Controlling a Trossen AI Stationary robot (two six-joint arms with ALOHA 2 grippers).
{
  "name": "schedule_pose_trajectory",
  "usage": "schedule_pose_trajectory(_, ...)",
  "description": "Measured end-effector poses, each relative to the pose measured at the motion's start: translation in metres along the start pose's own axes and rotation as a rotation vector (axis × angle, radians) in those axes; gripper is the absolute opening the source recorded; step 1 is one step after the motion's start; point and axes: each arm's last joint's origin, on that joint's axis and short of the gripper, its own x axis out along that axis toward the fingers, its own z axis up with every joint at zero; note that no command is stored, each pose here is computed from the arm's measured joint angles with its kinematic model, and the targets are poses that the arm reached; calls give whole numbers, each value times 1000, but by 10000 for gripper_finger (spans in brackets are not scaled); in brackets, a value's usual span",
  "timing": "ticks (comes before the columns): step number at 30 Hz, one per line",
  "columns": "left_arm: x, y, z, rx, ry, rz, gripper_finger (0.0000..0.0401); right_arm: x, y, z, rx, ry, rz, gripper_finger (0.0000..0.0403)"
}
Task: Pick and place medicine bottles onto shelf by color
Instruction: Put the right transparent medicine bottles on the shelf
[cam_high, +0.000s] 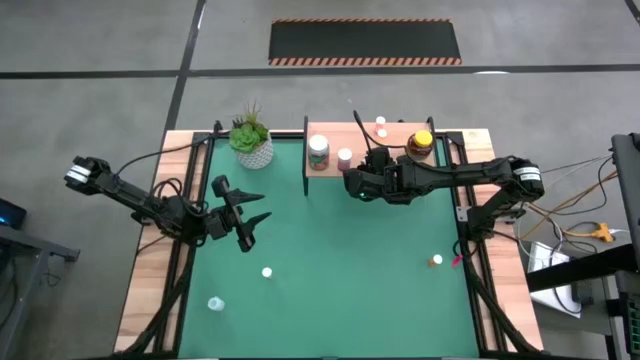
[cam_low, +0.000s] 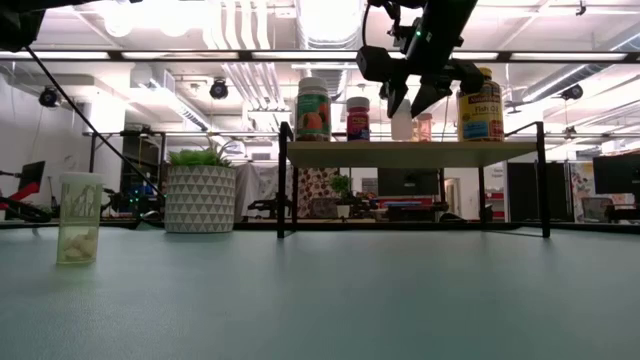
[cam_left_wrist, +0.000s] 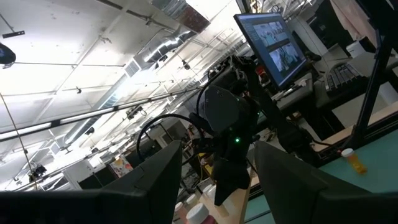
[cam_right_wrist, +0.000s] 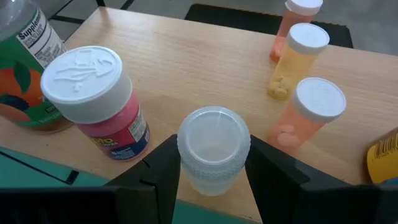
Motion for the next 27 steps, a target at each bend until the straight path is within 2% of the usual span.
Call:
schedule_pose_trajectory(17,0,0,0,-5,-1,0,185,1,-3,4,-36,-5,-6,205)
schedule_pose_trajectory(27,0,0,0,-6,-1,1,185,-21,-1,31,-76,-25,82,205)
